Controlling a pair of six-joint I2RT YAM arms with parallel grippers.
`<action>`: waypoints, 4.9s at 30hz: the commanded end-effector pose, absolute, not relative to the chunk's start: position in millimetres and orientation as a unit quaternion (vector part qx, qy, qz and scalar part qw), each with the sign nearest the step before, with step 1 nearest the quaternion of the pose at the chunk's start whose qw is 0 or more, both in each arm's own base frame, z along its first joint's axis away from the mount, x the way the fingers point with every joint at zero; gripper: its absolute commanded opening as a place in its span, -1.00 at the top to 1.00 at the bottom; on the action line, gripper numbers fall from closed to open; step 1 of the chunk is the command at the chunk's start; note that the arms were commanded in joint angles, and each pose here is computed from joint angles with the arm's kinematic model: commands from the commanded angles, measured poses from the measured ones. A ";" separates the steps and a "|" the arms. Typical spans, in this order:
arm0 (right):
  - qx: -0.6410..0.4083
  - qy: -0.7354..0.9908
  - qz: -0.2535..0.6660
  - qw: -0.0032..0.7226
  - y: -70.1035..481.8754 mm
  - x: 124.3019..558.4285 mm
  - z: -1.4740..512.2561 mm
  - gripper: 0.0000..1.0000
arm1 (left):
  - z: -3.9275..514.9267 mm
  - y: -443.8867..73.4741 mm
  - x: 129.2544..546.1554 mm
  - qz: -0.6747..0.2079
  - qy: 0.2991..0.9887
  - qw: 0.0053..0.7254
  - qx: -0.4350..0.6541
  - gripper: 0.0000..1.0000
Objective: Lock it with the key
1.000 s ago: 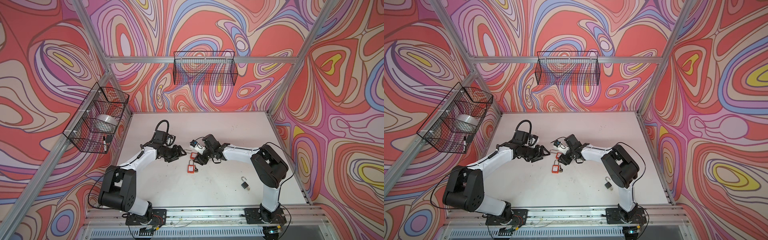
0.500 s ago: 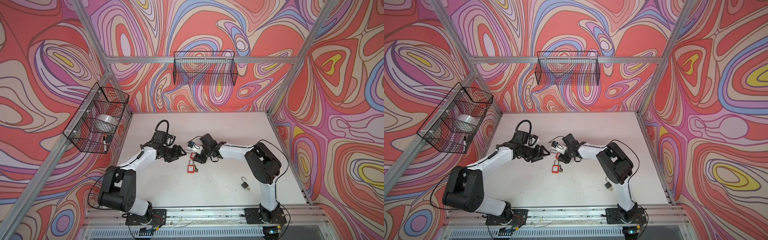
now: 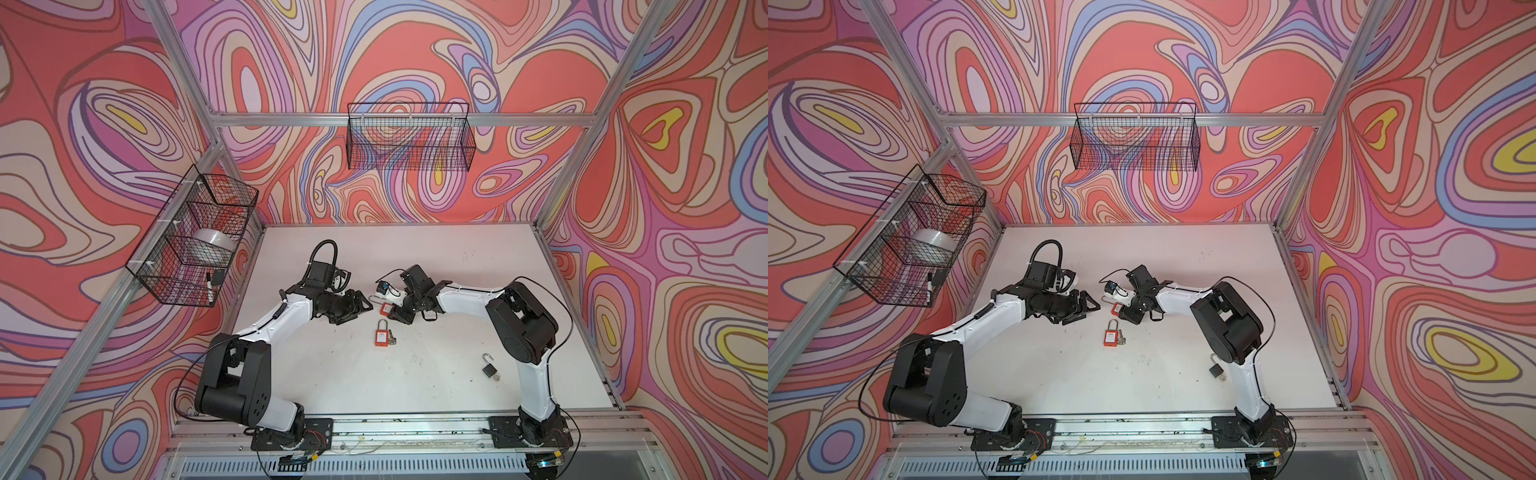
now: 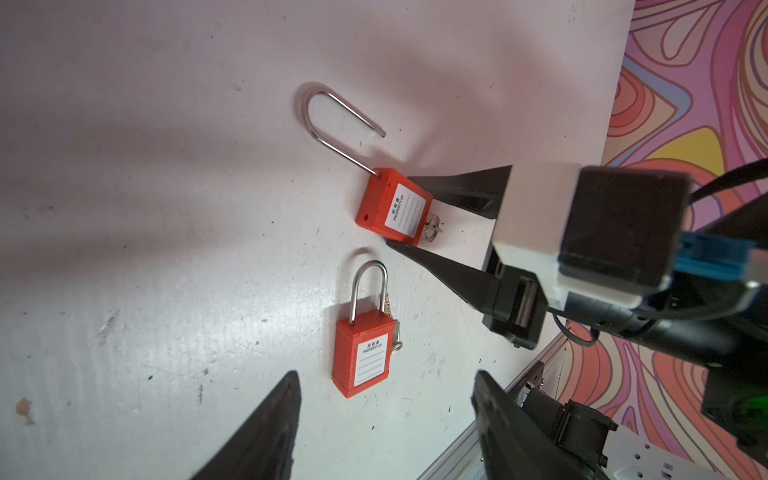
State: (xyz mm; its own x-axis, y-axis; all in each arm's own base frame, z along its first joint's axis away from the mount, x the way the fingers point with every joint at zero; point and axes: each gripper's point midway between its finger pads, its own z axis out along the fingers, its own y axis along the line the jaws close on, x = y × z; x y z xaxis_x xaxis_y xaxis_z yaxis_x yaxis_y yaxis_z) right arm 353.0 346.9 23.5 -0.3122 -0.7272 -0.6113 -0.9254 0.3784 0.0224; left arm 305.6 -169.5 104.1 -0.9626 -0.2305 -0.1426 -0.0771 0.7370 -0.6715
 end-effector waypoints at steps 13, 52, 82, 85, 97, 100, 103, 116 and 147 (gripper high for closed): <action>-0.502 0.775 0.227 0.310 351.1 364.0 61.6 0.46 | 117.4 -176.6 304.5 -0.394 0.907 0.113 -0.091 -0.34; -0.462 0.746 0.335 0.345 360.9 334.3 155.1 0.48 | 149.7 -235.8 348.5 -0.513 0.845 0.125 -0.084 0.78; -0.367 0.746 0.387 0.398 334.4 352.1 202.4 -0.43 | 198.5 -229.3 363.6 -0.527 0.813 0.240 -0.060 1.00; -0.291 0.729 0.452 0.422 313.4 362.6 225.5 -0.45 | 228.1 -222.2 369.4 -0.537 0.781 0.314 -0.051 1.00; -0.096 0.574 0.712 0.393 294.2 372.9 285.0 -0.40 | 303.7 -207.7 372.4 -0.622 0.639 0.451 -0.051 1.00; -0.094 0.574 0.717 0.385 301.1 374.8 282.3 -0.40 | 308.4 -212.1 372.3 -0.639 0.628 0.443 -0.042 1.00; -0.106 0.594 0.706 0.371 315.9 371.6 276.5 -0.41 | 310.6 -214.2 372.6 -0.650 0.621 0.437 -0.040 1.00; -0.124 0.594 0.726 0.324 355.0 361.5 278.3 -0.34 | 308.2 -220.8 369.9 -0.661 0.623 0.417 -0.030 1.00; -0.109 0.584 0.730 0.338 339.9 368.6 297.8 0.94 | 289.9 -192.0 362.7 -0.623 0.650 0.430 -0.059 -0.22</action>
